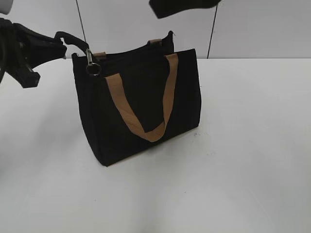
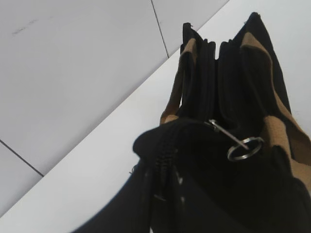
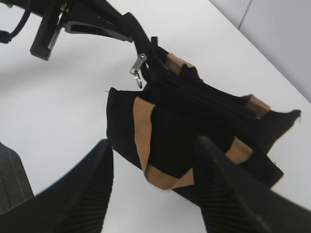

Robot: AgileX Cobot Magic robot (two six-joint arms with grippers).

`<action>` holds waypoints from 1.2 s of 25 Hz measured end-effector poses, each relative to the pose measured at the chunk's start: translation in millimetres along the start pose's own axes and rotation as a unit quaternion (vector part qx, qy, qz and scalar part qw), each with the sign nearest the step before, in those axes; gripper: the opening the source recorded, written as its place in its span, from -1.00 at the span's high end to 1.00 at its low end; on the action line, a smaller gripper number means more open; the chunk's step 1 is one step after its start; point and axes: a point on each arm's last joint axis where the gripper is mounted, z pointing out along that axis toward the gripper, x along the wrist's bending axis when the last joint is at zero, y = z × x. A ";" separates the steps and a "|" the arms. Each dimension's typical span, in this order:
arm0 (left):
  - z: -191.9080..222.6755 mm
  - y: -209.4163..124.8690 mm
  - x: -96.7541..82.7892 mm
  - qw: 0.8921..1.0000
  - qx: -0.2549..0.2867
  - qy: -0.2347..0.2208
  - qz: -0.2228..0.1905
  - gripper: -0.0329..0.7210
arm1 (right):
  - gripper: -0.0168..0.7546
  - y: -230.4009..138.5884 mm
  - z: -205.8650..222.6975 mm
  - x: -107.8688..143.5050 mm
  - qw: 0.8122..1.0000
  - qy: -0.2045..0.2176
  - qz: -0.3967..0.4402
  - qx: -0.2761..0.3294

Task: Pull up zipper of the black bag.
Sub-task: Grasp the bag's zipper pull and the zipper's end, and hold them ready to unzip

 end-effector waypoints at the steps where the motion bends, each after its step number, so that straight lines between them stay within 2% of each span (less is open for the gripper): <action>1: -1.0 1.0 0.1 1.000 -0.001 0.001 0.001 0.83 | -0.11 1.3 7.1 2.9 1.000 0.004 -0.011 -0.001; 10: -13.1 12.3 0.7 1.000 -0.019 0.015 -0.002 0.83 | -0.06 4.9 58.7 3.9 1.000 -0.005 -0.014 -0.026; 18: -15.6 14.5 0.5 1.000 -0.022 0.018 -0.002 0.83 | 0.03 3.9 101.0 -5.9 1.000 0.018 -0.008 -0.019; 26: -15.6 14.5 0.5 1.000 -0.022 0.017 -0.002 0.83 | 0.04 -8.9 142.2 -3.9 0.990 0.043 -0.136 0.010; 30: -15.6 14.5 0.5 1.000 -0.022 0.017 -0.002 0.83 | 0.09 -11.4 155.9 -1.4 0.989 0.038 -0.146 0.006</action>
